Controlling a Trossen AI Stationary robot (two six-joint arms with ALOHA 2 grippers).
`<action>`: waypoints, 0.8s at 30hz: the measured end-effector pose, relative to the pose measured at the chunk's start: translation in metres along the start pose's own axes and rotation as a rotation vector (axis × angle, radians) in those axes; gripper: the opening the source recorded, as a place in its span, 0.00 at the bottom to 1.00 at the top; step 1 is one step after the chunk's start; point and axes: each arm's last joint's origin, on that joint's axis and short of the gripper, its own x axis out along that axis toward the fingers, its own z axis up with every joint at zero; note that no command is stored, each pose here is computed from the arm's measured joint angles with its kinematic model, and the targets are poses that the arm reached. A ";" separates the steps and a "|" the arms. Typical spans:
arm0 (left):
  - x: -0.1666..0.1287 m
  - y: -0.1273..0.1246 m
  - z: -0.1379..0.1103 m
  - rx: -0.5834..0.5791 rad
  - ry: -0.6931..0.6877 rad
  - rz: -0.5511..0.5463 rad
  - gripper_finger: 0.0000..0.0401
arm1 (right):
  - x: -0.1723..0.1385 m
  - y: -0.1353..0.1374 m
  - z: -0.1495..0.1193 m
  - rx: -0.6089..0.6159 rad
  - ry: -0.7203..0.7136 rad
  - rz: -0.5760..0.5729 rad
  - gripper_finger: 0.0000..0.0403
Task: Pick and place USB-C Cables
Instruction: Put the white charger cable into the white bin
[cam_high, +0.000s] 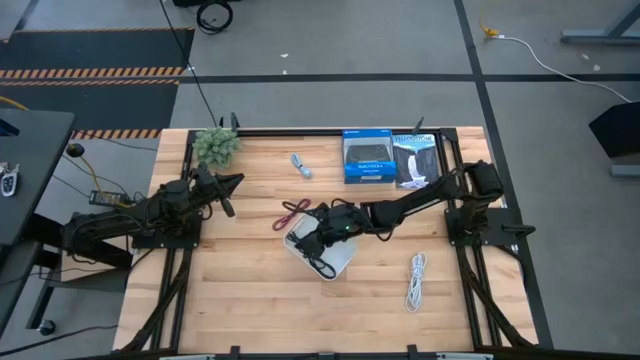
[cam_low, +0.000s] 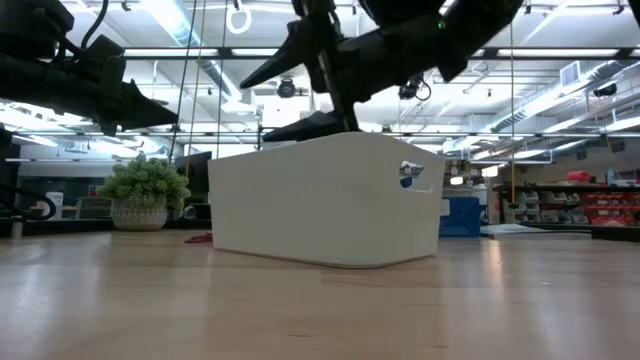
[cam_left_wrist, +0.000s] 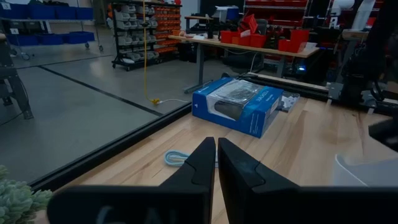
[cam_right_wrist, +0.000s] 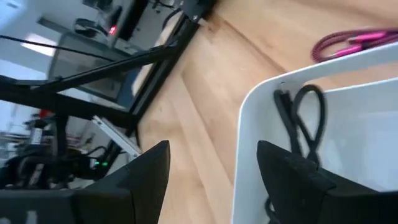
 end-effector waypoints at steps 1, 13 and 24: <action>0.000 0.000 0.000 0.000 0.000 0.000 0.06 | -0.003 0.002 0.001 -0.013 0.000 -0.014 0.62; 0.000 0.000 0.000 0.000 0.000 0.001 0.06 | -0.093 0.044 0.010 -0.290 0.170 -0.081 0.61; 0.000 0.000 0.000 0.000 0.000 0.000 0.06 | -0.164 0.057 -0.063 -0.741 0.632 -0.188 0.61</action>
